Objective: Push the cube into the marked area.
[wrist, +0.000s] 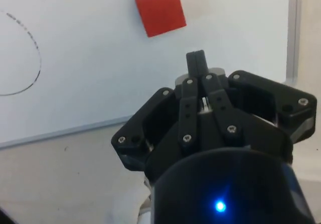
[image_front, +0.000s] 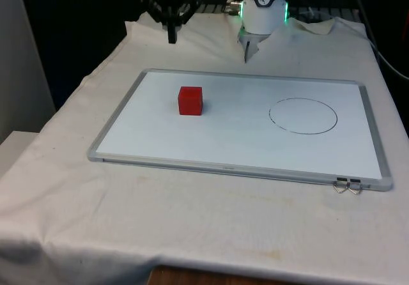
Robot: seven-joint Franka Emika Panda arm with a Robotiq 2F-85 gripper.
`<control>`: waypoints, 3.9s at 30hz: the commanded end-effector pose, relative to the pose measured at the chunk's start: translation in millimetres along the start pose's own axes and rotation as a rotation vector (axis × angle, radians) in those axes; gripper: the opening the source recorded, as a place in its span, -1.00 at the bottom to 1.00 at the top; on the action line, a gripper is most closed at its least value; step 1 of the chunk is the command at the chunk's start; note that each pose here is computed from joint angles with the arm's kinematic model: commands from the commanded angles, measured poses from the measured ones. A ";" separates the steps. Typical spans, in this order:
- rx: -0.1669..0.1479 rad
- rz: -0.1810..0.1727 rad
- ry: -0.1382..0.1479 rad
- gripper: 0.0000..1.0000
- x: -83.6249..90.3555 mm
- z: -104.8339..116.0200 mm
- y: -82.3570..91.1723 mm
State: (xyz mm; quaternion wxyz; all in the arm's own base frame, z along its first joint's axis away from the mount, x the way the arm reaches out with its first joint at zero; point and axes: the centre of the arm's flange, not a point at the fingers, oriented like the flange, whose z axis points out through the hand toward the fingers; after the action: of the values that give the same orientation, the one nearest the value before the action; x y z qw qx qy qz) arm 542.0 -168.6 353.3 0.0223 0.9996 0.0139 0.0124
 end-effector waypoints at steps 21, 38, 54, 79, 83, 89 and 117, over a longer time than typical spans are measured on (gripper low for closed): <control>0.013 -0.020 -0.005 -0.99 -2.9 81.2 28.5; 0.007 -0.038 -0.016 -0.99 -4.6 140.4 27.4; 0.070 -0.011 0.015 -0.99 -12.1 146.9 16.6; 0.163 -0.035 0.025 -0.99 5.3 143.8 -17.0; 0.180 -0.039 0.026 -0.99 9.7 143.6 -28.8; 0.204 -0.043 0.021 -0.99 11.0 146.1 -45.0; 0.329 -0.049 0.006 -0.99 14.8 151.6 -105.7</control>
State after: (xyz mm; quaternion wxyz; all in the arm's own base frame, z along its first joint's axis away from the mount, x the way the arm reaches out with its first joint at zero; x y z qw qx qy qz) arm 558.4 -74.0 196.3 -0.1357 0.9898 0.0417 0.0105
